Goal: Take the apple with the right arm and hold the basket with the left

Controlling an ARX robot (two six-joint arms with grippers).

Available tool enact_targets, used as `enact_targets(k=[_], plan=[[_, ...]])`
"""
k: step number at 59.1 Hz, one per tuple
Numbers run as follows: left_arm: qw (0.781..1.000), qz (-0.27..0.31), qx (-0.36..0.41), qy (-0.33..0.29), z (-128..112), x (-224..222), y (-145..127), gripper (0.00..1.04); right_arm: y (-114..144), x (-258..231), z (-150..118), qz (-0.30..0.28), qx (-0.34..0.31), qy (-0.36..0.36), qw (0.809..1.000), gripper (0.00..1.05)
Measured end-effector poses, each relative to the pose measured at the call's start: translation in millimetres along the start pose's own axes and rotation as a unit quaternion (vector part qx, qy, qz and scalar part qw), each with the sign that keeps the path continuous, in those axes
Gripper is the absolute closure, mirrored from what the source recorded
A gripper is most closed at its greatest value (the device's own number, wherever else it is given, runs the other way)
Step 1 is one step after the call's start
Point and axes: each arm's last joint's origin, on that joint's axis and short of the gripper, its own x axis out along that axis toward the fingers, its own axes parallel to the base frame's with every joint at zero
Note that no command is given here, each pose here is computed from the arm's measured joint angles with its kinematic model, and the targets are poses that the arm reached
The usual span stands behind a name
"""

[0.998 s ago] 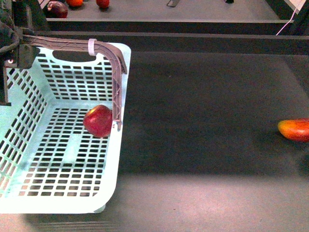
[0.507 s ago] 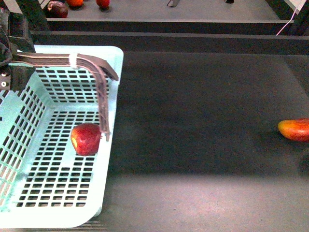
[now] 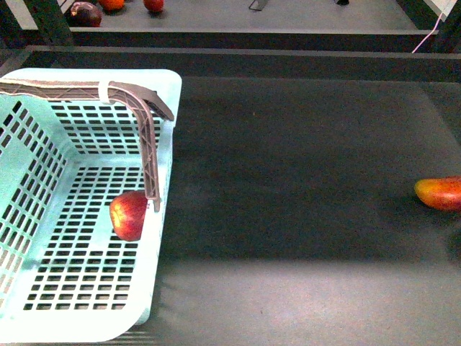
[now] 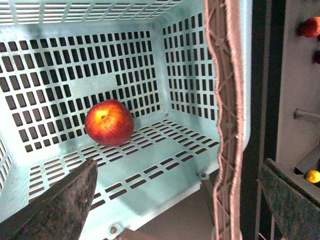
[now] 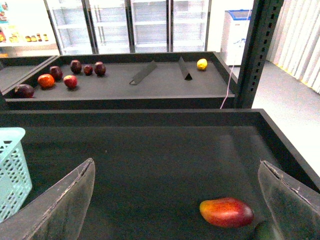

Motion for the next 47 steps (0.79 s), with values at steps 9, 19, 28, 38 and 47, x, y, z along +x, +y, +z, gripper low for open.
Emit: enact_targets(k=[9,19,28,38,47], plan=[[1.000,-0.028,0.002,0.003,-1,-28,-3,0.07,0,0,0,0.000,0.000,0.000,1.000,0.09],[0.999,-0.031,0.011,0.004,-1,-28,-3,0.07,0,0,0,0.000,0.000,0.000,1.000,0.09],[0.931,-0.262,0.251,-0.042,7,-16,25,0.33,0,0,0,0.000,0.000,0.000,1.000,0.09],[0.775,-0.336,0.488,-0.220,31,-36,40,0.65,0,0,0,0.000,0.000,0.000,1.000,0.09],[0.736,-0.310,0.553,-0.237,39,-35,63,0.92,0,0,0,0.000,0.000,0.000,1.000,0.09]])
